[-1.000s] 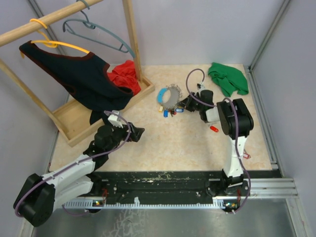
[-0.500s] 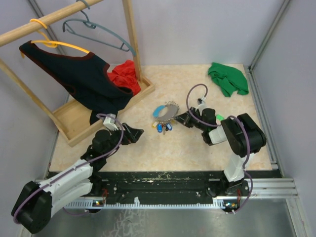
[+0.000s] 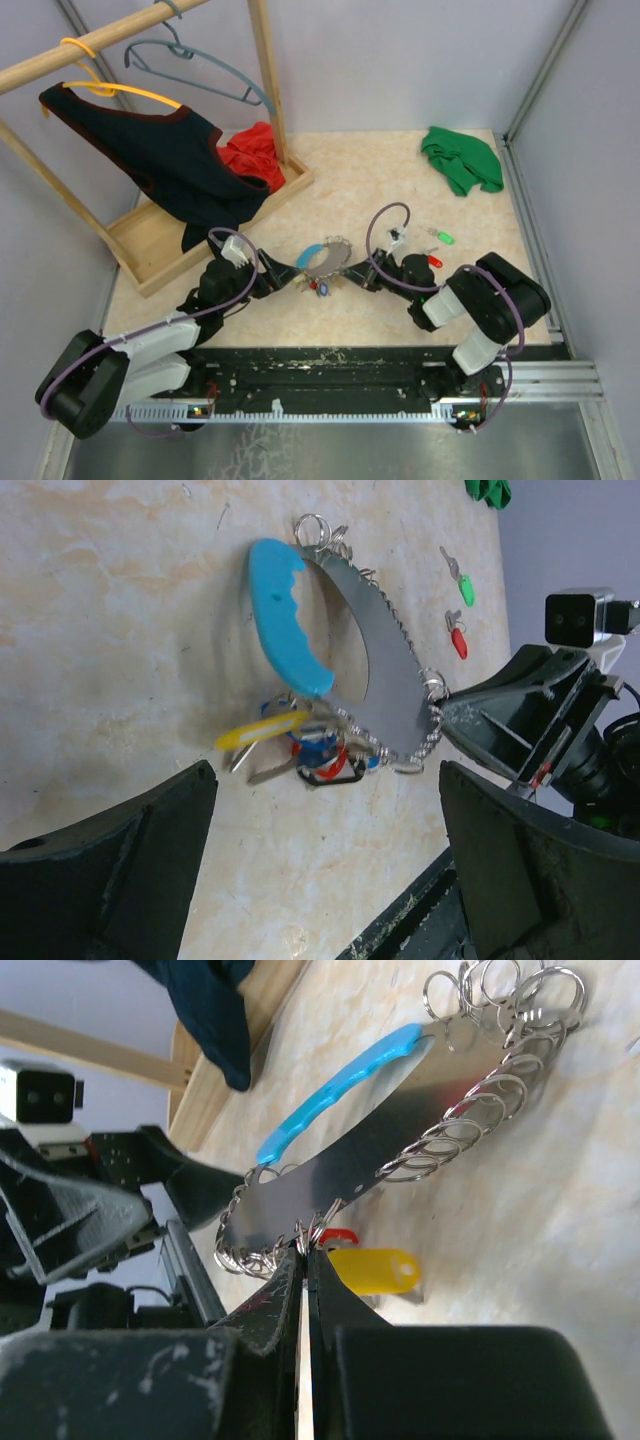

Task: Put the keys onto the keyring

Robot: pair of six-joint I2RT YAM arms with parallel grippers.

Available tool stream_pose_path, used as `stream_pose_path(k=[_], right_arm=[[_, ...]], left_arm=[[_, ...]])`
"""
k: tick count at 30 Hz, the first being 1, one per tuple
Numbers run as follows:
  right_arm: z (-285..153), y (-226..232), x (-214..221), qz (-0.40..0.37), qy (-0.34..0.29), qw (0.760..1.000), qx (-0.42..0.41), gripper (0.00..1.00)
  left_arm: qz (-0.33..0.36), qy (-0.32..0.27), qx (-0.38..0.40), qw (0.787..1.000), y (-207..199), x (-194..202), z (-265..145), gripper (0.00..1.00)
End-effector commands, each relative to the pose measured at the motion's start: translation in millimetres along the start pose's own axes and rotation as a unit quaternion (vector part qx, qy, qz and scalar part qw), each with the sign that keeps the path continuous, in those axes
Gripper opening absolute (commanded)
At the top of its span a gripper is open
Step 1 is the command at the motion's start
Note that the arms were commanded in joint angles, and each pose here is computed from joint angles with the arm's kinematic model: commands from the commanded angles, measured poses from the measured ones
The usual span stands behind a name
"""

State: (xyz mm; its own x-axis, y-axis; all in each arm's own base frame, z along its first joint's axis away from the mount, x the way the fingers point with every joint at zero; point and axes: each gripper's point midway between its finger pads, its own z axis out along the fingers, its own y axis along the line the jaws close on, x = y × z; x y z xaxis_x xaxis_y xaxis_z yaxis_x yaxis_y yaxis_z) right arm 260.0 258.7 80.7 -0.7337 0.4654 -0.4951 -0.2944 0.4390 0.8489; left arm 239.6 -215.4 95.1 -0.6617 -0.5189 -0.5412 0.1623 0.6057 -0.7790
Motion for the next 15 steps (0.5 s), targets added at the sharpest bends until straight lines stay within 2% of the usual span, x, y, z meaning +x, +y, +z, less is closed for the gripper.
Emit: stream_pose_path(k=[1,8,15], right_arm=[[0,34,0,-0.031,-0.03,0.998,-0.047,0.0],[3,19,43,-0.056,0.026,0.998,-0.009,0.0],[5,-2,57,-0.102,0.061,0.992,0.04,0.11]], left_arm=[[-0.024,-0.007,0.029,0.999,-11,-4,4,0.96],[-0.005,-0.011,-0.005,1.0,5,-2,2,0.94],[0.035,0.001,-0.027,0.999,16,2,-2,0.93]])
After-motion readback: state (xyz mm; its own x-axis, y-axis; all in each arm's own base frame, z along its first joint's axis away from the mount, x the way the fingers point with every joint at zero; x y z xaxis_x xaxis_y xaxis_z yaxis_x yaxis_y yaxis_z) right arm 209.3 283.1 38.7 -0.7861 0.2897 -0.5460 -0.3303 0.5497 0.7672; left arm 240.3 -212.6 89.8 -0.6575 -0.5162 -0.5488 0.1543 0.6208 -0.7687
